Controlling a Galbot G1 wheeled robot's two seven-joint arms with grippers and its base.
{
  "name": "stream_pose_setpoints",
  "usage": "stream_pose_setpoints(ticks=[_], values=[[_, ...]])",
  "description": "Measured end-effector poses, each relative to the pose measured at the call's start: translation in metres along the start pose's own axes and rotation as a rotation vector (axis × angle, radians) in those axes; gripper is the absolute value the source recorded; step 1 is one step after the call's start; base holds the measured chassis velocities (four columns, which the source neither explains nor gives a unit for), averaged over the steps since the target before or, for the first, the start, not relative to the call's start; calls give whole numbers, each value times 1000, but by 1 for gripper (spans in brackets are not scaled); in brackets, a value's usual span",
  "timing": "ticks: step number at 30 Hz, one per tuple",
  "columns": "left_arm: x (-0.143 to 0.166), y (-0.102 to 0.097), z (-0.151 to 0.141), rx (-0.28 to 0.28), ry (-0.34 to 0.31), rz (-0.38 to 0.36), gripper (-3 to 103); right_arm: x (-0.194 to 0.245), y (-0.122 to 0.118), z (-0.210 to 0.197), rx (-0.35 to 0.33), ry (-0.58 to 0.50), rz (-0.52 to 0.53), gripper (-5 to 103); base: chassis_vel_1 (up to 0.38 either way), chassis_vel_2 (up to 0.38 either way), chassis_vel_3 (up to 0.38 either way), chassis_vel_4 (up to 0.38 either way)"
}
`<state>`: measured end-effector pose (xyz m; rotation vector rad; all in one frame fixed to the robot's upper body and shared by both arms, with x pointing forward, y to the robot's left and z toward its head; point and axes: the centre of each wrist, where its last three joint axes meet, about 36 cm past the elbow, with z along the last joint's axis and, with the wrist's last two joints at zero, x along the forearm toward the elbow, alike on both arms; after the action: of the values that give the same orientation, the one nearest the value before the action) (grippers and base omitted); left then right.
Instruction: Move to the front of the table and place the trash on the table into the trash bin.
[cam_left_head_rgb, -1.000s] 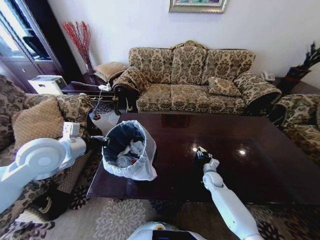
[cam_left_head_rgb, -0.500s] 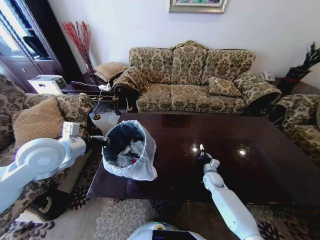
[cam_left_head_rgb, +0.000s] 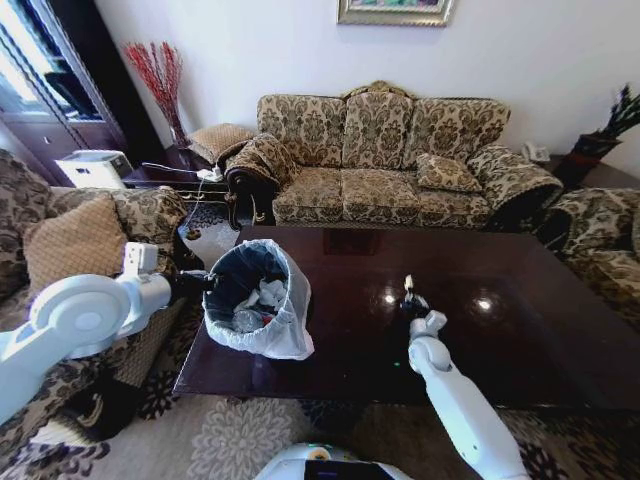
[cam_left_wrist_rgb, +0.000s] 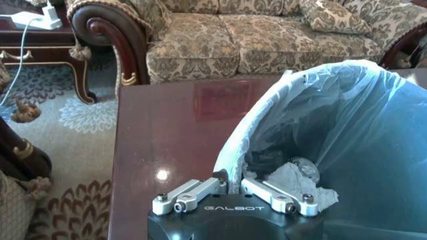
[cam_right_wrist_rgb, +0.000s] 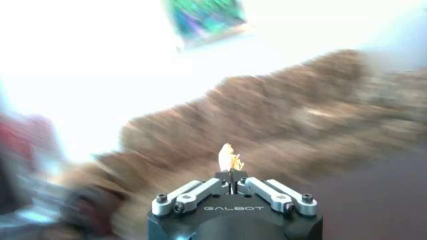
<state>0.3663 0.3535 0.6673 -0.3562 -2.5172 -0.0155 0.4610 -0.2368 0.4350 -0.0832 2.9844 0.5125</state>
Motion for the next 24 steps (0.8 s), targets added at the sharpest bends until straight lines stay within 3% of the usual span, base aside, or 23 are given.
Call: stream_pose_setpoints(ticks=[1,4,5,7,8,12,15,20,24], values=[[0,0,0,0,0,0,0,0,0,0,0,0,0,0,0,0,0,0],[-1,1,-2,-8,8,-6,0,29,95,-87,-176,-33,-369,0,0,0,0,0],[-1,1,-2,-8,8,-6,0,29,95,-87,-176,-33,-369,0,0,0,0,0],[-1,1,-4,-12,13,-6,0,58,143,-133,-245,-32,-641,0,0,0,0,0],[-1,1,-4,-12,13,-6,0,58,143,-133,-245,-32,-641,0,0,0,0,0],[-1,-2,-3,-16,16,-1,0,84,179,-139,-218,39,-919,0,0,0,0,0],[0,-5,-3,-19,14,5,0,89,191,-125,-168,83,-992,0,0,0,0,0],[2,-7,-2,-17,8,10,0,94,194,-107,-106,141,-1009,0,0,0,0,0],[3,-9,-1,-11,1,15,0,85,185,-77,16,166,-980,-1,0,0,0,0]])
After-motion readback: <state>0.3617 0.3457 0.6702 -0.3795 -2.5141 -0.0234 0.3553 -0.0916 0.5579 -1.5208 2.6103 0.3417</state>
